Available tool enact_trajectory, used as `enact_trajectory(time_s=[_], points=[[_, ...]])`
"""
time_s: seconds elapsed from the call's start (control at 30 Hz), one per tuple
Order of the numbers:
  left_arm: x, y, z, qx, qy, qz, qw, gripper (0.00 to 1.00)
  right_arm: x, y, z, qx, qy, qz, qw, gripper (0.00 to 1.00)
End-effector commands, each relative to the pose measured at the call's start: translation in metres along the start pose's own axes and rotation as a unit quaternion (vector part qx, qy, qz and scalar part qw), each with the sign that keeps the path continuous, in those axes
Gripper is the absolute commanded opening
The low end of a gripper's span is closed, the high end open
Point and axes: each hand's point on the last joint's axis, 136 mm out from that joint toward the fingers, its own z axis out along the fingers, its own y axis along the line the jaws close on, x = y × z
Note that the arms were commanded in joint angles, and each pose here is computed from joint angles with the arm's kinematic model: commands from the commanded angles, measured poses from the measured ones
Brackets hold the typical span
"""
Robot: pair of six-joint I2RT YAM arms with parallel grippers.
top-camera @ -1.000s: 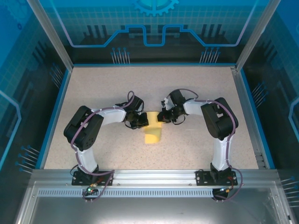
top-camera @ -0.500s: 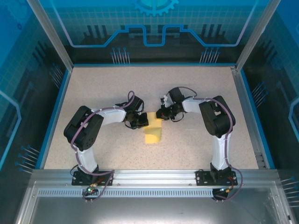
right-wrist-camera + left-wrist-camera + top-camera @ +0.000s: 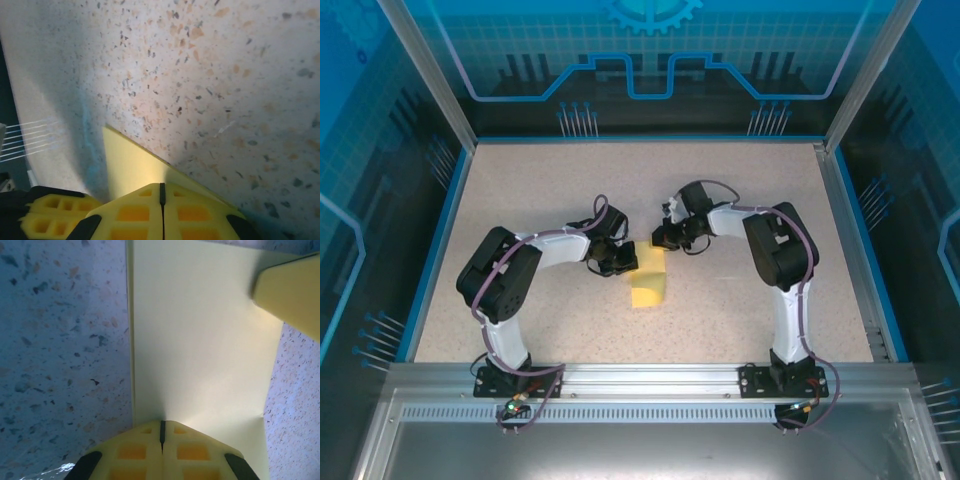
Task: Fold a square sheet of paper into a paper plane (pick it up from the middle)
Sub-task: Fold the square sheet of paper in half at the center of the table.
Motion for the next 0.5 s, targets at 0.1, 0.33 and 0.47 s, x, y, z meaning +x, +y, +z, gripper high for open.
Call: enact_trajectory(time_s=[0.1, 0.33, 0.47], points=[[0.048, 0.068, 0.024, -0.119, 0.072, -0.026, 0.99, 0.01, -0.011, -0.03, -0.001, 0.031, -0.012, 0.032, 0.999, 0.06], [0.046, 0.066, 0.023, -0.117, 0.069, -0.025, 0.99, 0.01, -0.018, -0.003, -0.01, 0.005, -0.018, 0.01, 1.0, 0.07], [0.045, 0.064, 0.023, -0.116, 0.069, -0.024, 0.991, 0.01, -0.013, -0.022, -0.003, 0.007, -0.013, 0.033, 0.999, 0.07]])
